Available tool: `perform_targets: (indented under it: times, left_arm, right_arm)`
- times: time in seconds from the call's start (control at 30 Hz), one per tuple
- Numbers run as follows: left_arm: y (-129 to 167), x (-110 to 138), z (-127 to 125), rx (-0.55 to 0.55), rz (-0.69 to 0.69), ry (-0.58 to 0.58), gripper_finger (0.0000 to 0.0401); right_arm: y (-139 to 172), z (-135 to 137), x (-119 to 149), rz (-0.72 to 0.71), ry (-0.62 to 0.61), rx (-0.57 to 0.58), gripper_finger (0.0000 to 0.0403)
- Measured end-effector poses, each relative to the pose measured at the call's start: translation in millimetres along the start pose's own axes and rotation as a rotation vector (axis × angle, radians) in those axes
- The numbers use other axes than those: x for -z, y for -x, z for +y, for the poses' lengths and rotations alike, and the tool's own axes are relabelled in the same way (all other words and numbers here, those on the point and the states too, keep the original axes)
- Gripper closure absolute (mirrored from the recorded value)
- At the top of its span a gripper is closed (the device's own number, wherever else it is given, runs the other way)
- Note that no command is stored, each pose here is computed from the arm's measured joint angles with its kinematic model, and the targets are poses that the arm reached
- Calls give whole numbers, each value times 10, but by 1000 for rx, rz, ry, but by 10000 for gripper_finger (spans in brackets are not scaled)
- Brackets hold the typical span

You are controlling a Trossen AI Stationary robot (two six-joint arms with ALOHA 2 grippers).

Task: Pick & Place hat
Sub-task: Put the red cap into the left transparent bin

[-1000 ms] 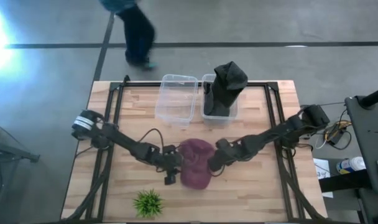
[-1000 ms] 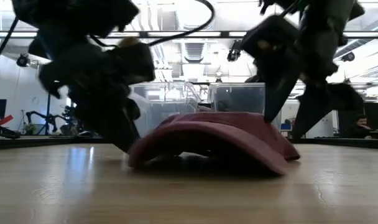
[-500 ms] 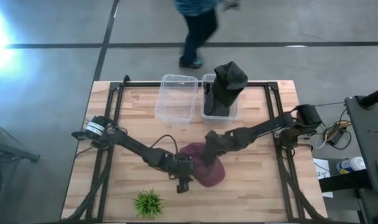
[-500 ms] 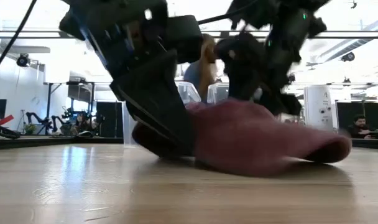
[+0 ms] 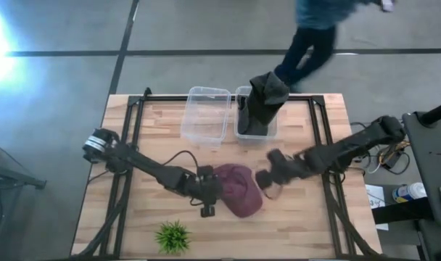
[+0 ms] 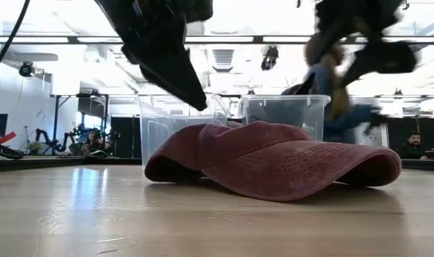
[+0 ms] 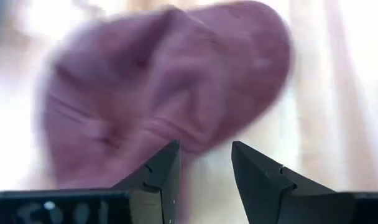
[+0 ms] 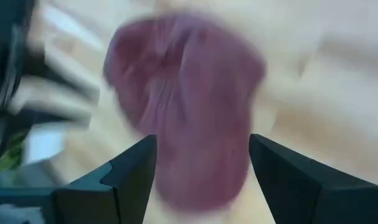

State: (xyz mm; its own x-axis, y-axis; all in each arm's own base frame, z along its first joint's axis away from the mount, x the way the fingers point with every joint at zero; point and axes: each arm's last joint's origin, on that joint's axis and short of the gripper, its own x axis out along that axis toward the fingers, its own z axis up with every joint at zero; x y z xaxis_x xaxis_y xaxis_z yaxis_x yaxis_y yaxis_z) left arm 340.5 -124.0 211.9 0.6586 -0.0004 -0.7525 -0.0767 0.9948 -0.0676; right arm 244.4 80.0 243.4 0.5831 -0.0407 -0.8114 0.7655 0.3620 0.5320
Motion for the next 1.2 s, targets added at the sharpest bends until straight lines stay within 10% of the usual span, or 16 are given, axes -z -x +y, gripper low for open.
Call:
perform_targets:
  times: [0.53, 1.2]
  left_arm:
    - [-194, -124, 716, -119, 40, -76, 263]
    - [-264, 384, 352, 90, 196, 10, 263]
  right_arm:
    - [-441, -151, 1109, 145, -321, -96, 152]
    - [-1033, -66, 1236, -103, -395, -239, 152]
